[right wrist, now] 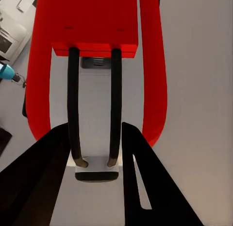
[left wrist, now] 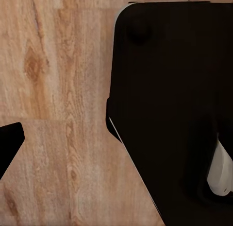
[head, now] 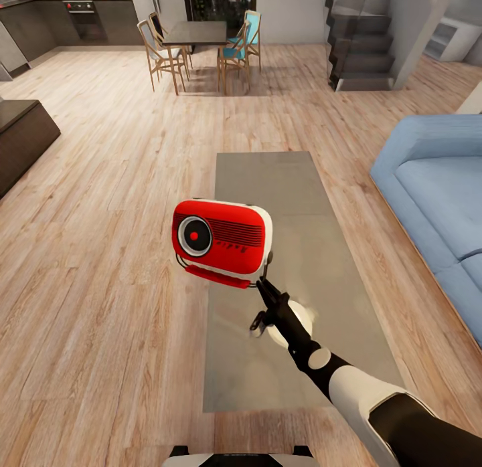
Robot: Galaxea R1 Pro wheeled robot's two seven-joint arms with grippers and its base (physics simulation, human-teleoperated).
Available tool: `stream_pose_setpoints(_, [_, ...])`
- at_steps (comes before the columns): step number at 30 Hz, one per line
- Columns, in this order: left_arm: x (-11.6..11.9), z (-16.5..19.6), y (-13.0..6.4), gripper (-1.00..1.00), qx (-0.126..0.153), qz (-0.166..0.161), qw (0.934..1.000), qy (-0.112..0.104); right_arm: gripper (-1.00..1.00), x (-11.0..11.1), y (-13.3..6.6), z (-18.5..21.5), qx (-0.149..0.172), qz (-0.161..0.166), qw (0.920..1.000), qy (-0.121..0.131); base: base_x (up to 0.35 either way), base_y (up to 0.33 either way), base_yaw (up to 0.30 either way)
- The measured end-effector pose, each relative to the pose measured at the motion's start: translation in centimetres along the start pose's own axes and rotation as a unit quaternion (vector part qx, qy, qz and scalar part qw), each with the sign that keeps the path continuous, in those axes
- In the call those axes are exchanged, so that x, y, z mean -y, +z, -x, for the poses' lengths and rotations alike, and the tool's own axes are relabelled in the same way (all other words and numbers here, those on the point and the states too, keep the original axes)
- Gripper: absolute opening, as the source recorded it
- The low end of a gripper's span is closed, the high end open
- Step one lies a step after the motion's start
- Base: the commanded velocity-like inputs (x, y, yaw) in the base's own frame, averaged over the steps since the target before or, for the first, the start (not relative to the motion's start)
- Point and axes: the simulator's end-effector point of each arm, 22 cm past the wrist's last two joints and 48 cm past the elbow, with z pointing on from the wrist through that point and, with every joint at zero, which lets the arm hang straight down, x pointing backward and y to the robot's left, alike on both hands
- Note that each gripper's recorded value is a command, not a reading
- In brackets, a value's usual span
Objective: Turn on the radio receiver that's on the table in the living room.
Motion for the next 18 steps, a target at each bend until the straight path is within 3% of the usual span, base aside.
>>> stream_pose_setpoints(5, [-0.4,0.6,0.2,1.0,0.006,0.004,1.0,0.003,-1.0,0.0,-0.1,0.0,0.0,0.002,1.0,0.002,0.0,0.0,0.0])
stream_pose_setpoints(8, [-0.6,2.3,0.4,1.0,0.024,0.005,0.9997,0.003,-1.0,0.0,-0.1,0.1,0.0,0.001,1.0,0.003,0.0,0.0,0.0])
stream_pose_setpoints(9, [-0.6,3.2,0.5,-1.0,0.032,0.005,0.9995,0.002,-1.0,0.0,-0.1,0.1,0.0,0.002,1.0,0.004,0.0,0.0,0.0])
stream_pose_setpoints(18, [-1.3,12.9,0.7,-1.0,0.127,0.018,0.9914,-0.021,-1.0,0.0,-0.3,0.1,0.0,0.003,1.0,0.005,0.0,0.0,0.0])
